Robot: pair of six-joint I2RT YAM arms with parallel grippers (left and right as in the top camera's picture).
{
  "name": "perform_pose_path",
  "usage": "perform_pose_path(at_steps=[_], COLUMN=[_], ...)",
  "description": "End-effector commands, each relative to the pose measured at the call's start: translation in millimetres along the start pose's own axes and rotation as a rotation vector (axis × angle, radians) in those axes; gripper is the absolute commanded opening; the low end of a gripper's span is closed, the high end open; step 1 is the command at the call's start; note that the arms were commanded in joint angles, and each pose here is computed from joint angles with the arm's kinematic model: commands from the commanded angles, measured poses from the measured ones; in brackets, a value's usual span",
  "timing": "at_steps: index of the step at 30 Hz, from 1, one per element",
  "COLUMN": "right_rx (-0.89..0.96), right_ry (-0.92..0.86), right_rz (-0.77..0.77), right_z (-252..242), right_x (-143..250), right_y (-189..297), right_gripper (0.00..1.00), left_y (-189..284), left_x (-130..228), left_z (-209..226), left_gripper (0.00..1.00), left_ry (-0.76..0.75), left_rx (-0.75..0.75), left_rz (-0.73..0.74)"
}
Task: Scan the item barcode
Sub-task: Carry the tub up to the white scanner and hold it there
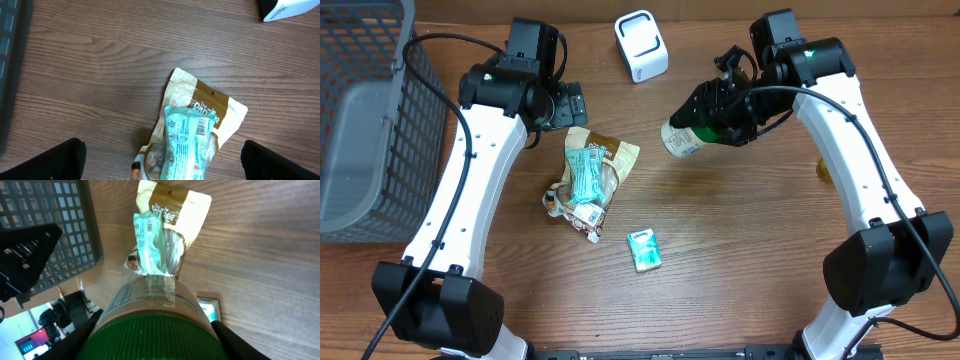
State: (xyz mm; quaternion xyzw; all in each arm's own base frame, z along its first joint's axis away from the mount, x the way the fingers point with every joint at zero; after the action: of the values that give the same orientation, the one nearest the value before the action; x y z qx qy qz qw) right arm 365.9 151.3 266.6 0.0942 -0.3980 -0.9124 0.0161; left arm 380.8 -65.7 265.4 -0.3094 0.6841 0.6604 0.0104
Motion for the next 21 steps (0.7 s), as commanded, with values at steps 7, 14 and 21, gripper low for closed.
perform_pose_path(at_steps=[7, 14, 21], right_rx=[-0.056, 0.261, 0.565], right_ry=[0.087, 0.264, 0.595], right_rz=[-0.236, -0.595, -0.882], right_z=[29.2, 40.3, 75.6], right_x=[-35.4, -85.4, -122.7], right_y=[22.6, 24.2, 13.6], right_gripper=[0.08, 0.04, 0.04], left_y=[9.0, 9.0, 9.0], left_x=[-3.6, -3.6, -3.6], left_z=[-2.0, -2.0, -2.0], left_gripper=[1.0, 1.0, 1.0], left_ry=[-0.015, -0.015, -0.015], left_rx=[0.011, 0.011, 0.011], left_rz=[-0.028, -0.028, -0.028])
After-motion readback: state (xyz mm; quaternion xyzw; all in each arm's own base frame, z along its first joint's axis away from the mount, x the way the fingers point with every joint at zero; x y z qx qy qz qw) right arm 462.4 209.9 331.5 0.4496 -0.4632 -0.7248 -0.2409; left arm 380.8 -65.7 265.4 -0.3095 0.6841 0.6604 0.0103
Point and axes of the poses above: each gripper's point midway between its finger pads, its own y axis back along the fingers, its own z axis along the line the jaws close on, x = y × z, the point moved 7 cm from there along y, back along the fingers, and after that the axes turned 13 degrees about y, right-handed, at the moved point
